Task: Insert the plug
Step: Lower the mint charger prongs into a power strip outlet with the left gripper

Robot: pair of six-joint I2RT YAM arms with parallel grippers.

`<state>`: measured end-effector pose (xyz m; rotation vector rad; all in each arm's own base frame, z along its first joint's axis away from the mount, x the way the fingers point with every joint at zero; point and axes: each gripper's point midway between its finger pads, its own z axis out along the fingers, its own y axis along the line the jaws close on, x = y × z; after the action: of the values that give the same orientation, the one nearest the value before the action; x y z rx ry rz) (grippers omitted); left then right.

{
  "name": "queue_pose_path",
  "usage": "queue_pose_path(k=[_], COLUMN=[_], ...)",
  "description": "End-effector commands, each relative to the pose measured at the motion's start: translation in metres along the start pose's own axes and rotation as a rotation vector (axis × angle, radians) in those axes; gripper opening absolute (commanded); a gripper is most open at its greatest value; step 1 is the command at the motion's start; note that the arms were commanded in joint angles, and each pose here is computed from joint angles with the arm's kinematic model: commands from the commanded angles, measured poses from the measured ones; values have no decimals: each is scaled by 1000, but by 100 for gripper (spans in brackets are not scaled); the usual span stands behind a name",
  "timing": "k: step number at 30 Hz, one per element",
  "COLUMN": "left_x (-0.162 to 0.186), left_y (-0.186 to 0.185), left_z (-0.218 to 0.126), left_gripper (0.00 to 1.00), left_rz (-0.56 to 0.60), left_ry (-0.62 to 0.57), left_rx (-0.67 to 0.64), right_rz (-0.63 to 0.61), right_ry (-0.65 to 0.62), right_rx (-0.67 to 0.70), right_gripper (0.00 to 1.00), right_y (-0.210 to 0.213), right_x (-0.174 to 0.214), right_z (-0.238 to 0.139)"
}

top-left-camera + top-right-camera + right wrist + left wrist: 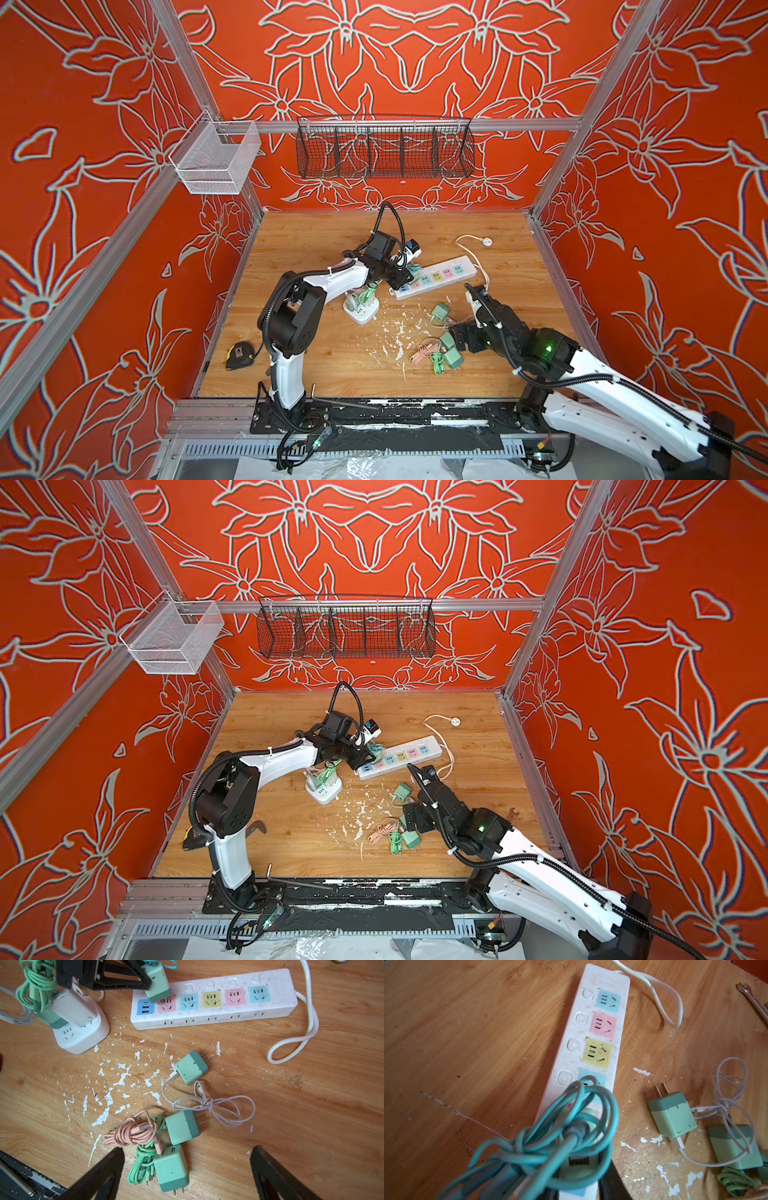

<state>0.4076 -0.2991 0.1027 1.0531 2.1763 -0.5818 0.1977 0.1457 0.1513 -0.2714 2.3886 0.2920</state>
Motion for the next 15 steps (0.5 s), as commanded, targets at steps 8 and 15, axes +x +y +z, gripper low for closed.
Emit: queue_pose_path(k=[8, 15], left_x=[2, -1], left_y=[1, 1], left_z=[10, 14], left_gripper=[0, 0], left_rz=[73, 103], left_ry=[-1, -5], left_rx=[-2, 9], right_rz=[26, 28], right_ry=[-23, -16], right_rx=[8, 9], right_gripper=[98, 98], right_y=[-5, -5], right_x=[0, 4], right_z=[0, 2])
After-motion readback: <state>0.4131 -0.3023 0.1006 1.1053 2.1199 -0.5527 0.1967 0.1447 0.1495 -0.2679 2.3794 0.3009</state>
